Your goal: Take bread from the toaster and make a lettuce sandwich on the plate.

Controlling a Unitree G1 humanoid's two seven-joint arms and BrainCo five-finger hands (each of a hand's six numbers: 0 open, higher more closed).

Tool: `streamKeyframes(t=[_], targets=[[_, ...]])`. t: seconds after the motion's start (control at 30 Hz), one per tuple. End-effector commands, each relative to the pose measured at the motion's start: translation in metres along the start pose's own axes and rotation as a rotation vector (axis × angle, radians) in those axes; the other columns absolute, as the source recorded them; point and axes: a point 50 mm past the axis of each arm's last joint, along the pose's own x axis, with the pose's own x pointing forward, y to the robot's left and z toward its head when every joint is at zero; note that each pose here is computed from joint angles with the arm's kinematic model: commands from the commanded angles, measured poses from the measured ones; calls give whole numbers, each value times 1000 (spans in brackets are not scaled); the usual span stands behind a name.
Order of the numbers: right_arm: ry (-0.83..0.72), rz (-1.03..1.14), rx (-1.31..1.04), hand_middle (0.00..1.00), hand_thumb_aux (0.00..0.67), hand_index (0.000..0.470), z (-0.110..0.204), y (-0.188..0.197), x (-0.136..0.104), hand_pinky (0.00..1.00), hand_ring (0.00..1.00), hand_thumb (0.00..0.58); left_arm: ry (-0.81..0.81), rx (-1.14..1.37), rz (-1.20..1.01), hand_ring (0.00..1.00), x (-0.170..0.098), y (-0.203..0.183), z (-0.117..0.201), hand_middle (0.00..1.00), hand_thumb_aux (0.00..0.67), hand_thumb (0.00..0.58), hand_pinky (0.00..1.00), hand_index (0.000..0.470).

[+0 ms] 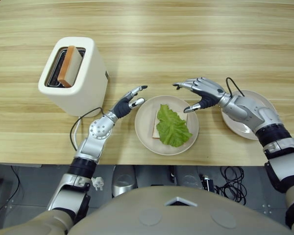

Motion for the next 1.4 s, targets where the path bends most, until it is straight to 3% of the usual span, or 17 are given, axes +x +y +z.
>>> streamKeyframes(t=[0.03,0.17,0.27,0.53,0.83,1.3,1.33,1.37,1.4], targets=[[23,-139,8,0,0,0,-2,-13,1,0,0,0,-126,149,117,0,-6,26,34,0,0,0,0,0],[55,-278,29,0,0,0,-3,-22,-3,0,0,0,-259,270,262,0,-24,55,77,0,0,0,0,0],[72,-333,47,0,0,0,-4,-24,-5,0,0,0,-209,383,386,0,-40,80,85,0,0,0,0,0],[88,-368,68,0,0,0,-4,-22,-7,0,0,0,139,699,605,0,-73,134,55,0,0,0,0,0],[154,-607,139,0,0,0,-12,-41,-20,0,0,0,449,793,640,0,-88,143,8,0,0,0,0,0],[183,-655,169,0,0,0,-16,-41,-26,0,0,0,592,748,515,0,-84,131,-18,0,3,5,0,2],[184,-654,169,0,0,0,-16,-41,-26,0,0,0,591,750,519,0,-83,131,-18,0,81,132,0,56],[185,-654,170,0,0,0,-15,-41,-26,0,0,0,588,751,524,0,-83,132,-18,0,670,580,0,460],[185,-653,170,0,0,0,-15,-40,-26,0,0,0,579,752,537,0,-83,133,-17,0,670,580,0,460]])
